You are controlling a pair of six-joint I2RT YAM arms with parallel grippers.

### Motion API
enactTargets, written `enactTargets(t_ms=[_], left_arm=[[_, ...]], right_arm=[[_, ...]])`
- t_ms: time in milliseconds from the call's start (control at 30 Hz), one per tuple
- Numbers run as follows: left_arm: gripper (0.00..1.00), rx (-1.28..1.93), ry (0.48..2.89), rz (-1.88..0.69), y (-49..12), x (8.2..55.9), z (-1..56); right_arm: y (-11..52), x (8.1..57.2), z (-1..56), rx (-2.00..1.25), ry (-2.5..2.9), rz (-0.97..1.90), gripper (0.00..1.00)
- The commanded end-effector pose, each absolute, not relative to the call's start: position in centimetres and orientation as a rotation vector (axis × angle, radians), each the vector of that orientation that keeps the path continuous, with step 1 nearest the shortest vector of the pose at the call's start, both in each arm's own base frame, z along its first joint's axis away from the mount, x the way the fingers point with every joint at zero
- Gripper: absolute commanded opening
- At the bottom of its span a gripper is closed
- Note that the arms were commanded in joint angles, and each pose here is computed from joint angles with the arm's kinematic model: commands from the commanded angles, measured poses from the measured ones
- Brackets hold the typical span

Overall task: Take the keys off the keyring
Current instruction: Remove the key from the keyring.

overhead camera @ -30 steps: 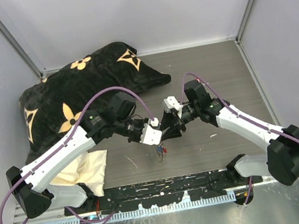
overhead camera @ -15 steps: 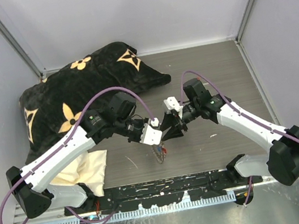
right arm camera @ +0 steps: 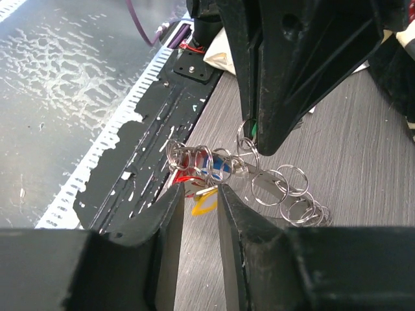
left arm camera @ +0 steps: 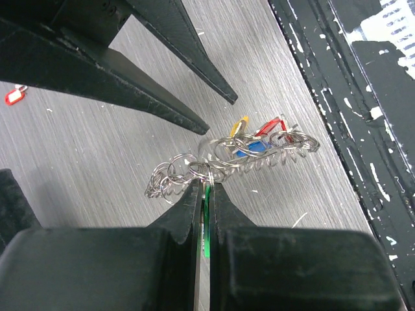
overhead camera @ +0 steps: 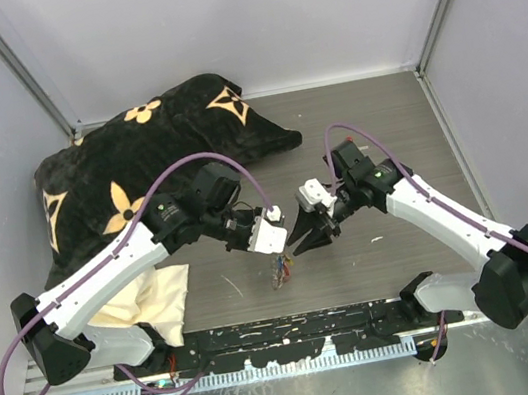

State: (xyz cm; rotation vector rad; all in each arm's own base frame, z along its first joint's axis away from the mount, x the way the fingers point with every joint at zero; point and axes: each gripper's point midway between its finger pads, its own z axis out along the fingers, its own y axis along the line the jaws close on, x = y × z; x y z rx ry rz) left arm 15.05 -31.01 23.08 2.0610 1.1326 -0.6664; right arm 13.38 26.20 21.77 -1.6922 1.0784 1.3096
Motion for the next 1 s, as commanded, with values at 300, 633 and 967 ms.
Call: enactTargets(t_ms=[300,633,967], left_arm=[[0.00,1.967,1.047,-0.674,-31.6,14.0,26.3],[0.00,1.967,1.036,-0.673,-31.6,13.8,25.9],[0.00,1.964,1.035,-0.666,-31.3,13.8,25.8]], right_arm=[[26.6,17.2,25.2,-1.608,1.145,1.166,0.36],[28.9,15.2,23.5,-1.694,1.098,1.250,0.54],[29.1,13.8,22.8,-1.732,1.074,1.304,0.48]])
